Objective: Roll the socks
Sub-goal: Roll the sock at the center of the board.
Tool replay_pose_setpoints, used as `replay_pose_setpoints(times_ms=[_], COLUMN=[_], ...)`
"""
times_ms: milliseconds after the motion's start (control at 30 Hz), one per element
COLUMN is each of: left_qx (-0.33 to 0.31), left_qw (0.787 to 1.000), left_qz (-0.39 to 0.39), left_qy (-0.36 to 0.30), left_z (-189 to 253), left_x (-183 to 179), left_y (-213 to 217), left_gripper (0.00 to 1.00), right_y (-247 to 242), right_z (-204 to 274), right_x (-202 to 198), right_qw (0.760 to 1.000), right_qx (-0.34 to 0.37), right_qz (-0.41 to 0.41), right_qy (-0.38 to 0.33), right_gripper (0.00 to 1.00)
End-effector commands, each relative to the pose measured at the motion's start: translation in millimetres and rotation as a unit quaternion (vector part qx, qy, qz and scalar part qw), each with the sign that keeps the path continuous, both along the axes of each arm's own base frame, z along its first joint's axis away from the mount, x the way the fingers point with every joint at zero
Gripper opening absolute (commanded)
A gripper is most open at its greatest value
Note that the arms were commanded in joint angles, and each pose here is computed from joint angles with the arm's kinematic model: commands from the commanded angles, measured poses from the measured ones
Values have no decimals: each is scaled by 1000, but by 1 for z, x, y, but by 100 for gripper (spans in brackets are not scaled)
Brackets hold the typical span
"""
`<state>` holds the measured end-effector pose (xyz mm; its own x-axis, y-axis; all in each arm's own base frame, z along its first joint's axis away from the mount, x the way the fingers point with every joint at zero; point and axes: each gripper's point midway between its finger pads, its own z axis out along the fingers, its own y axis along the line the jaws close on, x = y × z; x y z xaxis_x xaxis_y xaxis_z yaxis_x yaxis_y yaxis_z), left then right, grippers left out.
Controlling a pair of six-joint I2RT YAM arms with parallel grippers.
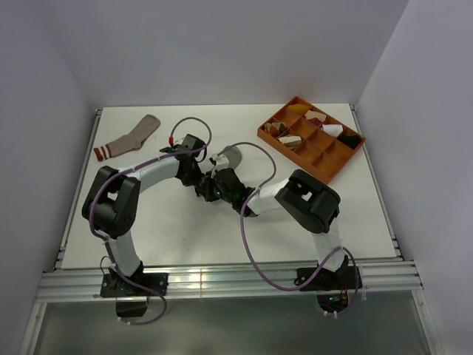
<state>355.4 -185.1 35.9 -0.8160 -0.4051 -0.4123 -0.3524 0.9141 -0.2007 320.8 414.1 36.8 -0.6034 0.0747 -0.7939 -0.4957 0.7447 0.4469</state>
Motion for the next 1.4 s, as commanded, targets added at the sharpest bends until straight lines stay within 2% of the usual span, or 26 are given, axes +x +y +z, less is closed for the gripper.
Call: replay_pose_setpoints(times_ms=[0,67,133,200,233,300,467,800,1367], left_qx=[-41,-53,-63,-76,-86,-112,-149,-184,-214], left_qw=[999,998,997,994,992,986,974,969,966], left_qz=[7,18,31,42,51,57,58,43,23], left_qy=[-12,-26,-43,-65,-80,-112,-162,-157,-142], left_z=[7,14,25,36,45,59,72,37,2], left_x=[4,8,12,18,19,23,21,7,4], left_y=[-12,-8,-1,3,10,15,21,15,2], left_gripper=[9,21,39,49,59,64,63,56,56], right_y=[-3,-3,-6,-8,-10,-11,-15,-34,-37], right_z=[-16,-22,-25,-31,-30,-34,-40,-54,-64], right_x=[-7,-13,-14,-18,-14,-17,-18,-18,-13], right_qw=[999,997,996,992,991,988,976,950,951], right_qx=[-11,-4,8,24,32,42,72,122,98], right_qz=[-18,-14,-10,-8,-9,-5,-9,-35,-35], right_qy=[43,71,90,121,129,152,206,284,293], right_gripper=[0,0,0,0,0,0,0,0,0])
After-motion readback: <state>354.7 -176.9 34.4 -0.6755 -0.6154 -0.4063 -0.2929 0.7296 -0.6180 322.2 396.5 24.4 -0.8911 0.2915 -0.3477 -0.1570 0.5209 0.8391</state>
